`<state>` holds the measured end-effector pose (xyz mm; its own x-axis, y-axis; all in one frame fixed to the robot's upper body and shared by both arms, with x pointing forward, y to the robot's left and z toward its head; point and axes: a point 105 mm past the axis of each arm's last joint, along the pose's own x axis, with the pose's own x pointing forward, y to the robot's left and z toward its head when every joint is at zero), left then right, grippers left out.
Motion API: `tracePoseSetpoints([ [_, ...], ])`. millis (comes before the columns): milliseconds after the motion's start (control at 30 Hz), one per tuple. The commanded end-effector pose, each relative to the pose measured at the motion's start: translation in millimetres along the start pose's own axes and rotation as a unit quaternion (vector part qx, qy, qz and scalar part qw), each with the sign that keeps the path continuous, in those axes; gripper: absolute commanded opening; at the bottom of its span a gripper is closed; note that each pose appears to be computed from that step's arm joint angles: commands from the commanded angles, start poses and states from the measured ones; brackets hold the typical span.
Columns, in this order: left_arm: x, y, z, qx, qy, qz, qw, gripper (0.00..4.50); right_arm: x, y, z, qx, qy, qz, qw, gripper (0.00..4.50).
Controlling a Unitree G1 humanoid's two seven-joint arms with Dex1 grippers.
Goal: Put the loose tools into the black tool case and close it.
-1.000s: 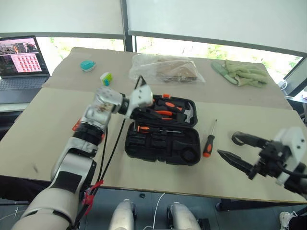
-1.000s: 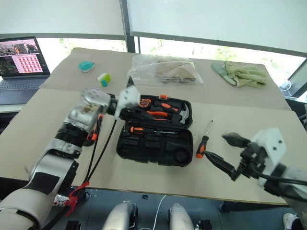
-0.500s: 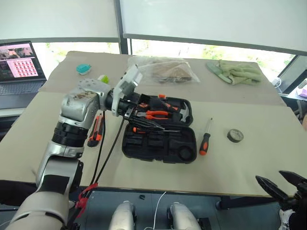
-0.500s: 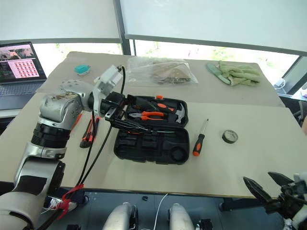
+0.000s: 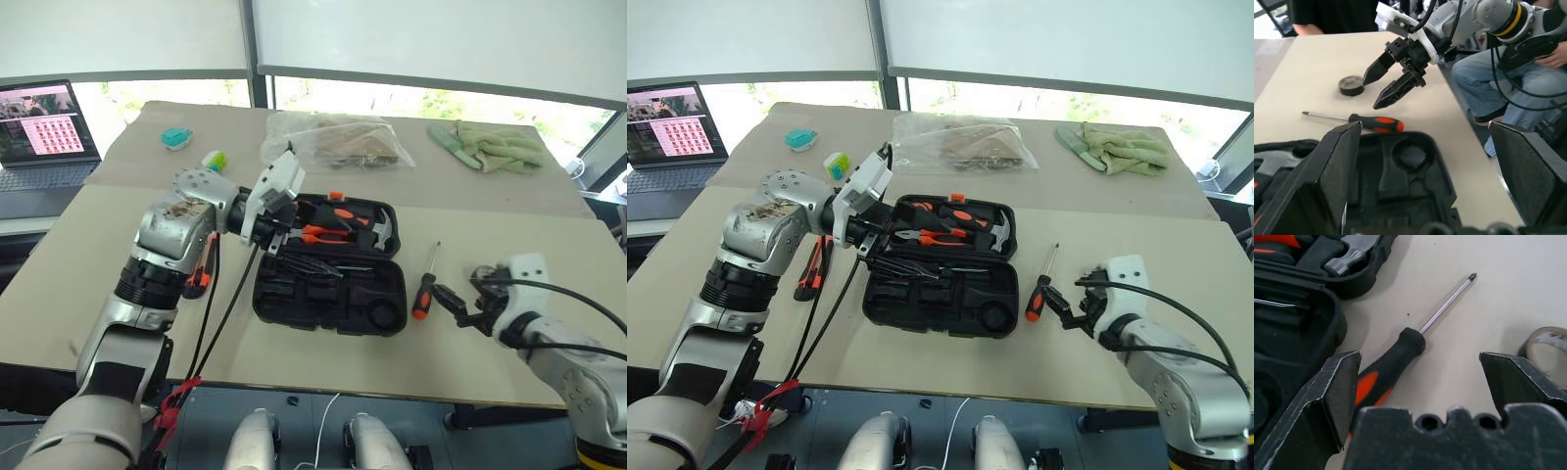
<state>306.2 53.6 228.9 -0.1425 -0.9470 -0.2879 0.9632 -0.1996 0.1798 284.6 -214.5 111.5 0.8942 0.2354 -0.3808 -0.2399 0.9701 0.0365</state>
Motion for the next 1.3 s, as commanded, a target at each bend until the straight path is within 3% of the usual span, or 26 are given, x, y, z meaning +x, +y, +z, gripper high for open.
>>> tracePoseSetpoints([
  [33, -3.6, 1.0, 5.4, 0.024, 0.001, 0.011, 1.000, 4.43, 4.6, 10.3, -2.9, -0.009, 0.013, 0.005, 1.000, 4.50],
  [300, -2.7, 3.4, 1.0, 0.030, 0.005, 0.017, 0.999, 4.43, 20.7, 10.3, -22.7, 0.012, 0.057, -0.033, 0.998, 4.50],
  [567, -0.2, 5.3, 4.3, 0.039, 0.003, 0.018, 0.999, 4.50, 15.3, 2.6, -33.0, 0.053, 0.064, -0.081, 0.993, 2.10],
  [667, 0.5, 5.7, 4.7, 0.040, 0.003, 0.018, 0.999, 4.50, 16.0, -4.3, -11.7, 0.152, -0.008, -0.115, 0.982, 1.11],
  [833, 0.3, 5.4, 4.4, 0.039, 0.004, 0.019, 0.999, 4.50, 10.1, -13.4, 18.5, 0.230, -0.069, -0.126, 0.963, 1.03],
  [967, -8.5, 5.0, -0.5, 0.027, 0.012, 0.030, 0.999, 4.50, -1.2, -18.2, 65.9, 0.109, -0.123, -0.084, 0.983, 1.03],
  [1067, -19.7, -0.6, -8.3, 0.007, 0.021, 0.035, 0.999, 4.50, -2.0, -1.3, 87.0, -0.022, -0.136, 0.008, 0.990, 1.03],
  [1167, -31.3, -12.5, -18.1, -0.016, 0.034, 0.037, 0.999, 4.50, 0.3, 25.6, 88.3, -0.172, -0.120, 0.135, 0.968, 1.03],
  [1300, -44.2, -27.4, -26.3, -0.041, 0.052, 0.039, 0.997, 4.50, 8.8, 45.5, 84.7, -0.271, -0.095, 0.251, 0.924, 1.03],
])
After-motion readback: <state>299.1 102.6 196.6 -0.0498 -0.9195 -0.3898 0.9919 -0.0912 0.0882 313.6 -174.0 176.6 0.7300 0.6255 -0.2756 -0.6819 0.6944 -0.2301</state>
